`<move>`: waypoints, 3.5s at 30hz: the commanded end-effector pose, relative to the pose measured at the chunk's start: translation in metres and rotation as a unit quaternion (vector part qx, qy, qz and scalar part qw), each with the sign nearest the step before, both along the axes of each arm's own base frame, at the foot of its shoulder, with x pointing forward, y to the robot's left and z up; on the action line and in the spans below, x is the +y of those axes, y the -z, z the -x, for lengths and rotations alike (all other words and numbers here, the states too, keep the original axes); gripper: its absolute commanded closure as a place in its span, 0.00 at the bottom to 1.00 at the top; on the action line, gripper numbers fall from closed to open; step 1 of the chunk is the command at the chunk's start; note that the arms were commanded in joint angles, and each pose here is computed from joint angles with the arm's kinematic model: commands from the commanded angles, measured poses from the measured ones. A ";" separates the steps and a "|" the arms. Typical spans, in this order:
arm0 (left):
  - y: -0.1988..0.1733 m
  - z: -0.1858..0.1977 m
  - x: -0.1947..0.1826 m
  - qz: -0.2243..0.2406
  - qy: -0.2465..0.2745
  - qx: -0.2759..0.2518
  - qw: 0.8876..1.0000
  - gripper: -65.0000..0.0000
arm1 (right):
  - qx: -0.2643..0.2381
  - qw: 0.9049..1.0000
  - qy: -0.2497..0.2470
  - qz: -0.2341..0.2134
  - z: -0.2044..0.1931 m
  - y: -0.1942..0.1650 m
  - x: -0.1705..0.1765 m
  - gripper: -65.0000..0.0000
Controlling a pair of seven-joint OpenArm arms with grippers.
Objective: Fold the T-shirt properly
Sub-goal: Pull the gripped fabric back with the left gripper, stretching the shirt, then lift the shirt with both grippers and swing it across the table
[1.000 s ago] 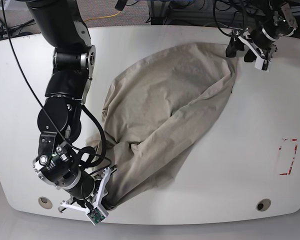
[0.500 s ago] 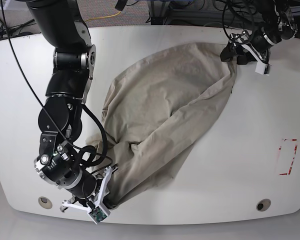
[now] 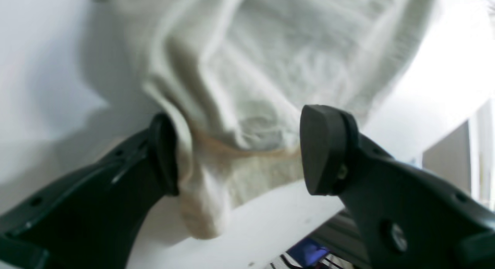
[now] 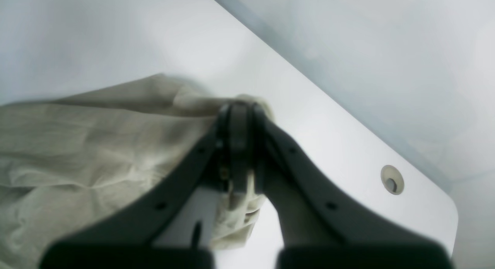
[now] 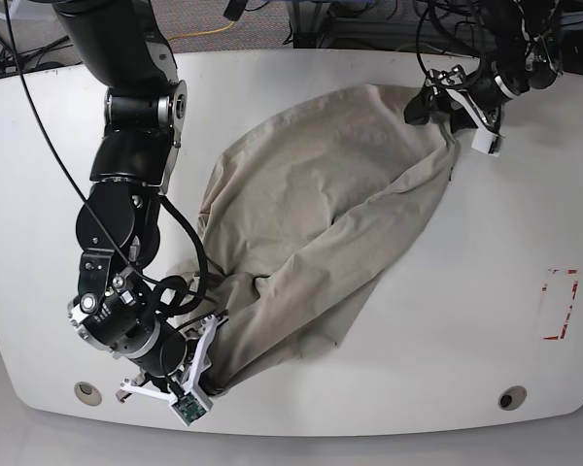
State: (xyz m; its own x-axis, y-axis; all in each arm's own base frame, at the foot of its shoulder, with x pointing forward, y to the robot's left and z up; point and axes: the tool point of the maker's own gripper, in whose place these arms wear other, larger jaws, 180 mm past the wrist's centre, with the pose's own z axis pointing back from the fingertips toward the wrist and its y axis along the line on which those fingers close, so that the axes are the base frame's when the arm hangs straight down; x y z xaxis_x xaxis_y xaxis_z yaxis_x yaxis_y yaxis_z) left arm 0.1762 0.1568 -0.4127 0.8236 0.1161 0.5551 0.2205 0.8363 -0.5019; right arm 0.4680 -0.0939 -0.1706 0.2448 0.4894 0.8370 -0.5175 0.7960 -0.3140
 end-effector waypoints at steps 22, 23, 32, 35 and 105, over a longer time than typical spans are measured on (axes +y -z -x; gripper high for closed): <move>-0.037 -0.044 0.070 -0.115 -0.067 -0.038 0.990 0.94 | -0.052 0.999 0.002 -0.015 -0.010 -0.040 -0.003 1.00; -0.044 -0.051 0.074 -0.134 -0.066 -0.049 0.988 0.94 | -0.054 0.998 0.007 -0.018 -0.011 -0.042 -0.007 1.00; -0.113 -0.112 0.101 -0.306 -0.020 -0.142 0.941 0.94 | -0.054 0.998 0.016 -0.029 -0.035 -0.064 -0.015 1.00; -0.139 -0.131 0.110 -0.340 -0.028 -0.171 0.924 0.94 | -0.063 0.997 0.016 -0.031 -0.044 -0.081 -0.017 1.00; -0.003 -0.274 0.023 0.047 -0.187 -0.080 0.978 0.40 | -0.017 0.998 0.031 -0.053 -0.082 -0.077 -0.047 1.00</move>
State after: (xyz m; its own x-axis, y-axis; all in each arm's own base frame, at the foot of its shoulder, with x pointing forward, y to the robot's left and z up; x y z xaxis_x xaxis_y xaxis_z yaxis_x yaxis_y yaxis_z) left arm 0.4513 0.1895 -0.4056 0.5746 0.4784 0.6641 -0.0192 0.8190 -0.5734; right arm 0.5445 -0.1432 -0.1292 0.3244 0.3996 0.8574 -0.4679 0.8555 -0.2217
